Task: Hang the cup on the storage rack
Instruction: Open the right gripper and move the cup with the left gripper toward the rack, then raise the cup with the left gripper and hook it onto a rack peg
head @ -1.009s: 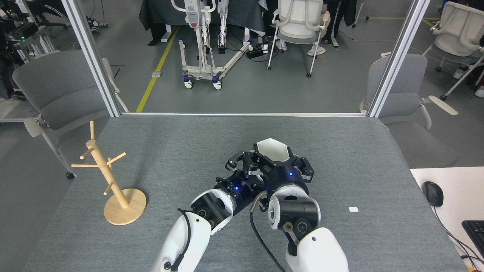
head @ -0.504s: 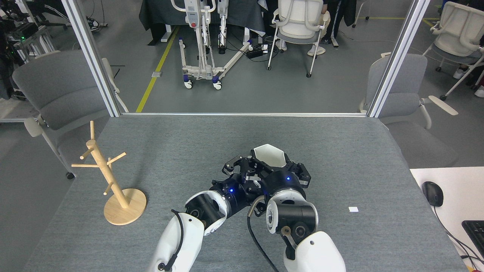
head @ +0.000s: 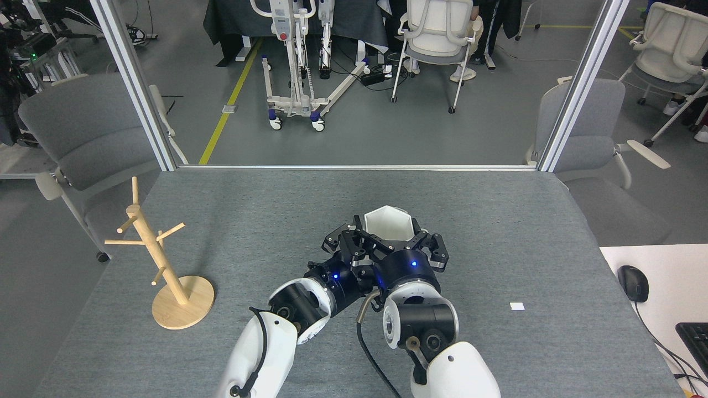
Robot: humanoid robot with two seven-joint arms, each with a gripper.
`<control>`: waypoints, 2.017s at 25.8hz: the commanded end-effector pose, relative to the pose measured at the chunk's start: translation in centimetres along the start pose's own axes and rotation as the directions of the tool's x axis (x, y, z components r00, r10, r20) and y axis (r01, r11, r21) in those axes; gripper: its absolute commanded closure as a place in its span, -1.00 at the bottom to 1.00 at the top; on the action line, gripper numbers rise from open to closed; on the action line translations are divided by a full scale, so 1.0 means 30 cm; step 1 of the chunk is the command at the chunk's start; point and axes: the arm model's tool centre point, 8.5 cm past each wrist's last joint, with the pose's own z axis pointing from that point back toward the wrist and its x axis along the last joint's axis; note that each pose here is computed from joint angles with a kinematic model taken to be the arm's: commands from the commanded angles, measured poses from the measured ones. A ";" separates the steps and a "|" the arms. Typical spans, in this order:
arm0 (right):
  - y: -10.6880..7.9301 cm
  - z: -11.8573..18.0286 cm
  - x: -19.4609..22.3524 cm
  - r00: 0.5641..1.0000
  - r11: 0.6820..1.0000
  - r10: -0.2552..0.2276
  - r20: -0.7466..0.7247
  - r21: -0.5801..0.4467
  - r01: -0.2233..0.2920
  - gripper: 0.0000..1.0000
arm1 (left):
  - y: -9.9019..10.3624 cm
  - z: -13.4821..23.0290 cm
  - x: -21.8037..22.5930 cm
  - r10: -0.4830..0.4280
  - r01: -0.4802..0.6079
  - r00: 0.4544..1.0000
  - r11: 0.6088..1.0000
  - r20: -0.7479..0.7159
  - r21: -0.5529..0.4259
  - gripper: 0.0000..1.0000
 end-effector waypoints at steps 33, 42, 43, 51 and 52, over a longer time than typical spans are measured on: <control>0.364 0.087 -0.898 0.985 0.963 0.169 -0.019 -0.210 -0.169 -0.98 | -0.568 1.000 -0.093 0.050 -0.092 0.895 0.993 -0.443 -0.074 1.00; 0.395 0.231 -0.781 0.989 0.975 0.145 -0.012 -0.167 -0.145 -0.98 | -0.668 1.197 -0.408 0.044 -0.158 0.709 0.983 -0.704 -0.098 1.00; 0.403 0.227 -0.770 0.991 0.978 0.132 -0.014 -0.161 -0.132 -0.98 | -0.661 1.196 -0.438 0.045 -0.156 0.696 0.984 -0.717 -0.090 1.00; 0.415 0.209 -0.760 0.994 0.982 0.110 -0.014 -0.156 -0.111 -0.98 | -0.565 1.202 -0.626 0.006 -0.110 0.650 0.990 -0.760 -0.086 1.00; 0.411 0.209 -0.757 0.994 0.981 0.112 -0.012 -0.160 -0.113 -0.98 | -0.556 1.198 -0.636 0.005 -0.105 0.650 0.991 -0.760 -0.083 1.00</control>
